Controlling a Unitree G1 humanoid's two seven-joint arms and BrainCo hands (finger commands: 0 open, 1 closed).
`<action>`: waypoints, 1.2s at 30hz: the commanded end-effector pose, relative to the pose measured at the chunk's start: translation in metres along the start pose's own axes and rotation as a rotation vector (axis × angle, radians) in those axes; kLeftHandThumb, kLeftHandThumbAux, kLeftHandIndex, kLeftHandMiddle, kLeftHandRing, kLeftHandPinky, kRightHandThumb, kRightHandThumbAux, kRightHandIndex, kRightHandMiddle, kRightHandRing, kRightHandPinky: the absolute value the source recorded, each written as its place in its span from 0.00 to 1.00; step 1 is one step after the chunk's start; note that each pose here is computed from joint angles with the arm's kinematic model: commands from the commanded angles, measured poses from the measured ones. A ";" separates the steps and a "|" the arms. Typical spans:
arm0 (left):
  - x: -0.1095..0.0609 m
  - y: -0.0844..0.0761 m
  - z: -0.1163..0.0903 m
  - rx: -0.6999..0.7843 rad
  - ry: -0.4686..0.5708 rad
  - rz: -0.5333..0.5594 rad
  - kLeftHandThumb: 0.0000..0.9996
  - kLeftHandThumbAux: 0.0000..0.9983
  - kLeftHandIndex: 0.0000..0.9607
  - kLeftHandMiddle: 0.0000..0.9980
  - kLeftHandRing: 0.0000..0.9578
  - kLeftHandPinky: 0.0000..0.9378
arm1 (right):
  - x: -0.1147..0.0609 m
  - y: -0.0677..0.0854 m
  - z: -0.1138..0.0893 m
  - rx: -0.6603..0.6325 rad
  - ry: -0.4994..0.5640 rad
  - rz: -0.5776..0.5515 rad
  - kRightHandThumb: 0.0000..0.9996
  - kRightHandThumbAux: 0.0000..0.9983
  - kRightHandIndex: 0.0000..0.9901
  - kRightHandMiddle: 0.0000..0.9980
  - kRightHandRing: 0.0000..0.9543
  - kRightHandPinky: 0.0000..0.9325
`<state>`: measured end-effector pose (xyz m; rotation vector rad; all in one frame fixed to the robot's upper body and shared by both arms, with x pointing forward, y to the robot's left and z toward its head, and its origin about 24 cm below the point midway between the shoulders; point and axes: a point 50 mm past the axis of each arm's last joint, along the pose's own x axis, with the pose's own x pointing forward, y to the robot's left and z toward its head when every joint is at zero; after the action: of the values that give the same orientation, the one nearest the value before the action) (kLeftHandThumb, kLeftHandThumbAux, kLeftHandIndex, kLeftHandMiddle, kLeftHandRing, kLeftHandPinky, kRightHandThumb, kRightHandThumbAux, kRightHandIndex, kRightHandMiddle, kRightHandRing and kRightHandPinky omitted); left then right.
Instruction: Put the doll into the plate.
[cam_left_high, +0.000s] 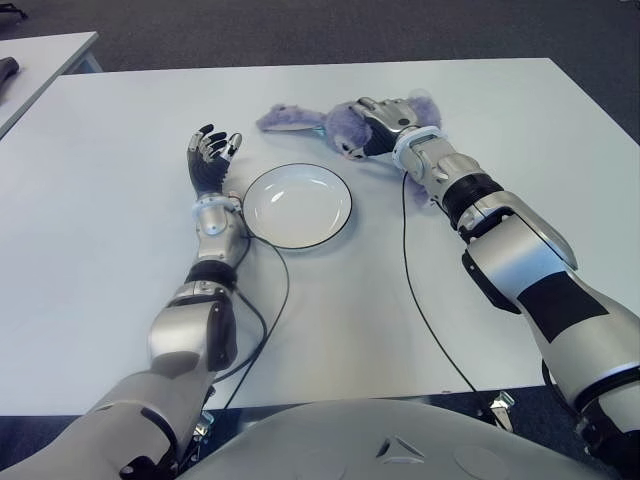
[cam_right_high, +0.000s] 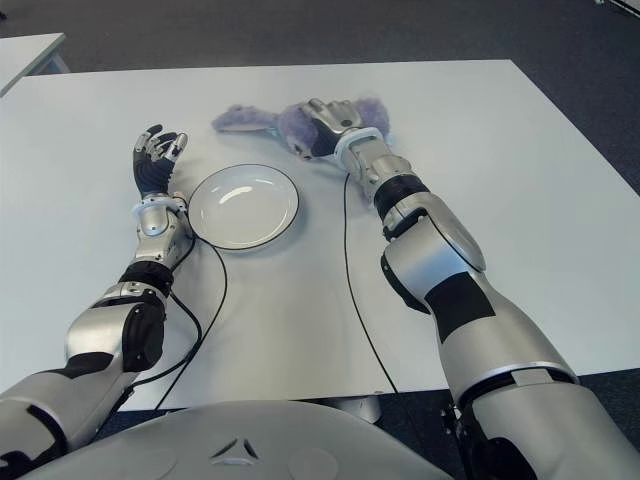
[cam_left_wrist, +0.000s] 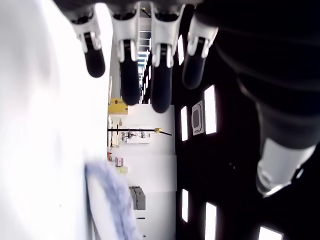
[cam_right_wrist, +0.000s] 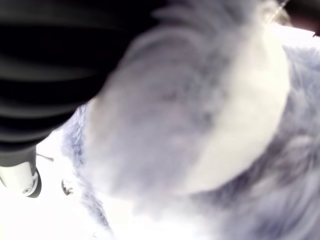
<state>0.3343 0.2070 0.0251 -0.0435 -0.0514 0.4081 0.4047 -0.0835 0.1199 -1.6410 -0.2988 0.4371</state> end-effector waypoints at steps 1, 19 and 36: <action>-0.120 0.052 -0.121 0.109 0.505 0.105 0.00 0.64 0.22 0.31 0.29 0.19 | -0.020 0.059 0.049 0.044 -0.341 0.298 0.22 0.49 0.00 0.08 0.25 0.42; -0.119 0.050 -0.121 0.101 0.511 0.106 0.00 0.66 0.23 0.33 0.30 0.19 | -0.053 0.029 0.061 0.007 -0.577 0.208 0.18 0.50 0.00 0.14 0.49 0.70; -0.120 0.048 -0.120 0.075 0.489 0.119 0.00 0.63 0.24 0.32 0.31 0.24 | -0.028 0.031 0.031 0.012 -0.332 0.146 0.24 0.49 0.01 0.08 0.32 0.43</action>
<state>0.3347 0.2050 0.0254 -0.0422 -0.0537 0.4013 0.3609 -0.0603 0.1345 -1.5214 -0.6079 0.7933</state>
